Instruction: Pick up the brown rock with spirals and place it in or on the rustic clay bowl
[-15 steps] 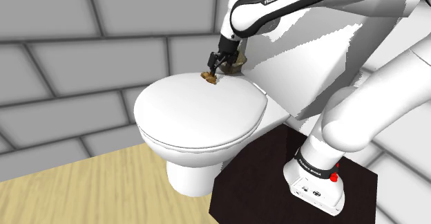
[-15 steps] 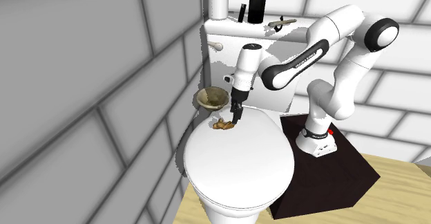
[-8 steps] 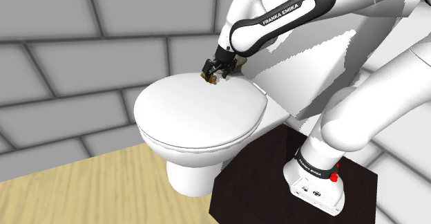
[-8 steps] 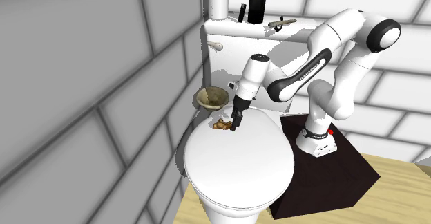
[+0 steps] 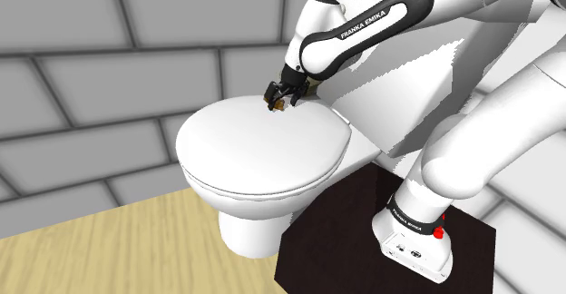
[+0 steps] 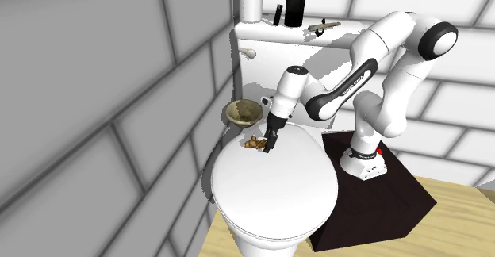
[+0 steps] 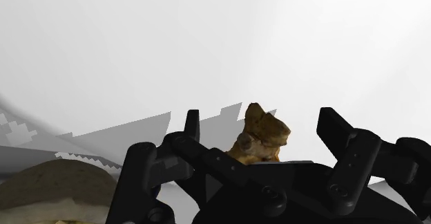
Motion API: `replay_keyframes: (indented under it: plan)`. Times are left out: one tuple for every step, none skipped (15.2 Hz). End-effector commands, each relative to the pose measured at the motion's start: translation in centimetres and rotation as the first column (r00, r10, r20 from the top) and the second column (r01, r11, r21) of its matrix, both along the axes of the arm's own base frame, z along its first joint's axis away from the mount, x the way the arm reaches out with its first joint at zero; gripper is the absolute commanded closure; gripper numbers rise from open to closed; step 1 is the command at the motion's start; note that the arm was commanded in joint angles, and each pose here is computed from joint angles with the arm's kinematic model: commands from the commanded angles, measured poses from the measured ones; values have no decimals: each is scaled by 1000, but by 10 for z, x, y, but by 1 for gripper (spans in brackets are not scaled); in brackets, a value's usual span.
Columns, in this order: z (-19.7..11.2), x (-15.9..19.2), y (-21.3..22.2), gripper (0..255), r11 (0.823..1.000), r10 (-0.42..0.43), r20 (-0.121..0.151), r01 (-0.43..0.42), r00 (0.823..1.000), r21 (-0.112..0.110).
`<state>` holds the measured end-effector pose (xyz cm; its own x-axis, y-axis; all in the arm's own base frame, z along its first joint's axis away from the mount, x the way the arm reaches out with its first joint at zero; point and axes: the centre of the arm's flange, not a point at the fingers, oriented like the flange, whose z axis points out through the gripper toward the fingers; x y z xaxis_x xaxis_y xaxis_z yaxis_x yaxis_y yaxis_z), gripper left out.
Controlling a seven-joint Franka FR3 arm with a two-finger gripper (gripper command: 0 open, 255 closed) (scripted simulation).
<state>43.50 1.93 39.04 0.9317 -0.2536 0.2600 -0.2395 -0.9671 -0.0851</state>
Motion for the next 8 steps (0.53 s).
replay_keyframes:
  plan:
    - [0, 0, 0, 0, 1000, 0, 0, 0, 1000, 0]
    - [0, 0, 0, 255, 1000, 0, 0, 0, 1000, 0]
    - [0, 0, 0, 255, 1000, 0, 0, 0, 1000, 0]
    - [0, 0, 0, 255, 1000, 0, 0, 0, 1000, 0]
    - [0, 0, 0, 255, 1000, 0, 0, 0, 1000, 0]
    - [0, 0, 0, 255, 1000, 0, 0, 0, 1000, 0]
    - [0, 0, 0, 255, 1000, 0, 0, 0, 1000, 0]
    - [0, 0, 0, 255, 1000, 0, 0, 0, 1000, 0]
